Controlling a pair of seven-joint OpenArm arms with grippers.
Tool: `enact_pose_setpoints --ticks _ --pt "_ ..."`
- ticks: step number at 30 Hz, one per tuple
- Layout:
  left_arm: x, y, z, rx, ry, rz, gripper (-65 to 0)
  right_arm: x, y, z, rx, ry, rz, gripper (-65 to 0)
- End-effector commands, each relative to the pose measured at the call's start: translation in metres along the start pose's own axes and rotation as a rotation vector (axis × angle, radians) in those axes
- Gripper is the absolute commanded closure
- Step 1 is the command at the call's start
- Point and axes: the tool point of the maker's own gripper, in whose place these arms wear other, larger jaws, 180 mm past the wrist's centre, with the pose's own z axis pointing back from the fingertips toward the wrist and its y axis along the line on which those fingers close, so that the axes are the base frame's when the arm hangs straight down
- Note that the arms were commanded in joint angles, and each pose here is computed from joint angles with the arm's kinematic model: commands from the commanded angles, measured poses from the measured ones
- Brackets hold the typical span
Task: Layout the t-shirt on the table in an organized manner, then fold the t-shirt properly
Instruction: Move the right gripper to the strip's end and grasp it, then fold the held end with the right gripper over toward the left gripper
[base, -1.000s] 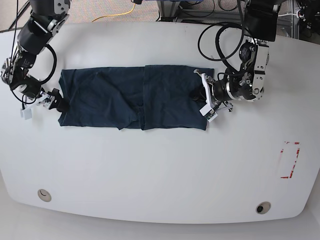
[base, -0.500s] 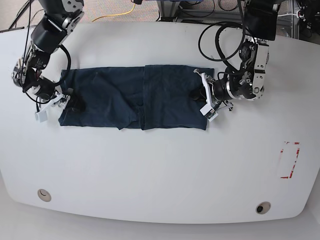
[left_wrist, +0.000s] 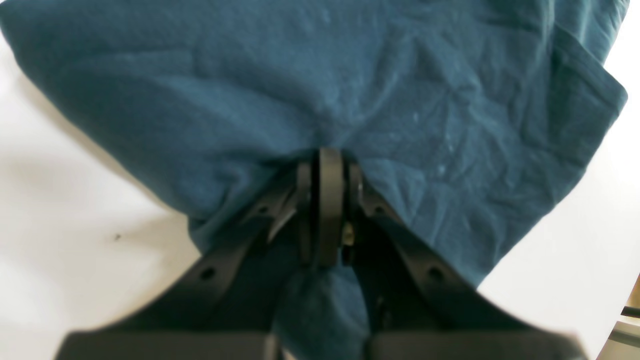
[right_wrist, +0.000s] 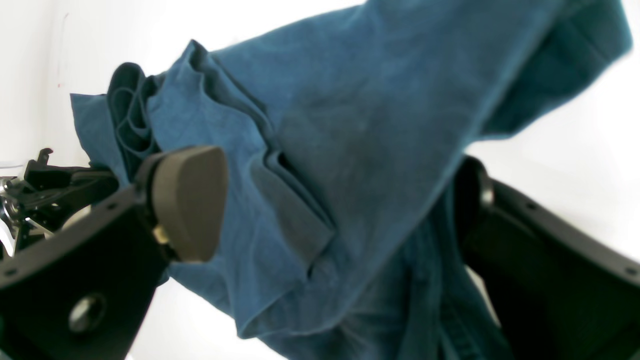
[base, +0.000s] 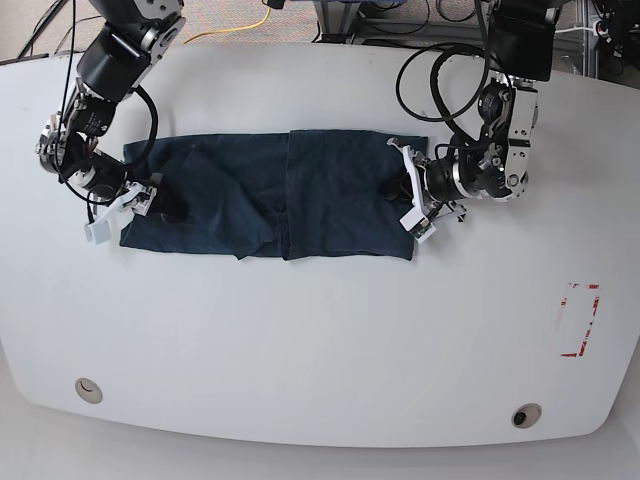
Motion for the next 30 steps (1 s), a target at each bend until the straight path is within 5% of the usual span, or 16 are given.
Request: enact_pose_setpoints --ticks 1,6,15,30 --pt "-0.008 0.006 0.003 0.027 0.053 -0.018 0.0 -0.022 -0.003 -0.004 -0.030 0.116 0.019 -57.4" --pt "-0.008 0.006 0.003 0.027 0.053 -0.018 0.0 -0.026 0.002 -0.009 -0.022 0.140 0.035 -50.9" --pt "-0.009 0.007 0.003 0.029 0.055 -0.019 0.0 -0.023 0.004 -0.011 -0.017 0.121 0.037 0.0" --pt "-0.011 0.008 0.003 0.029 0.061 -0.015 0.0 0.023 0.051 0.022 -0.078 0.018 0.304 0.0"
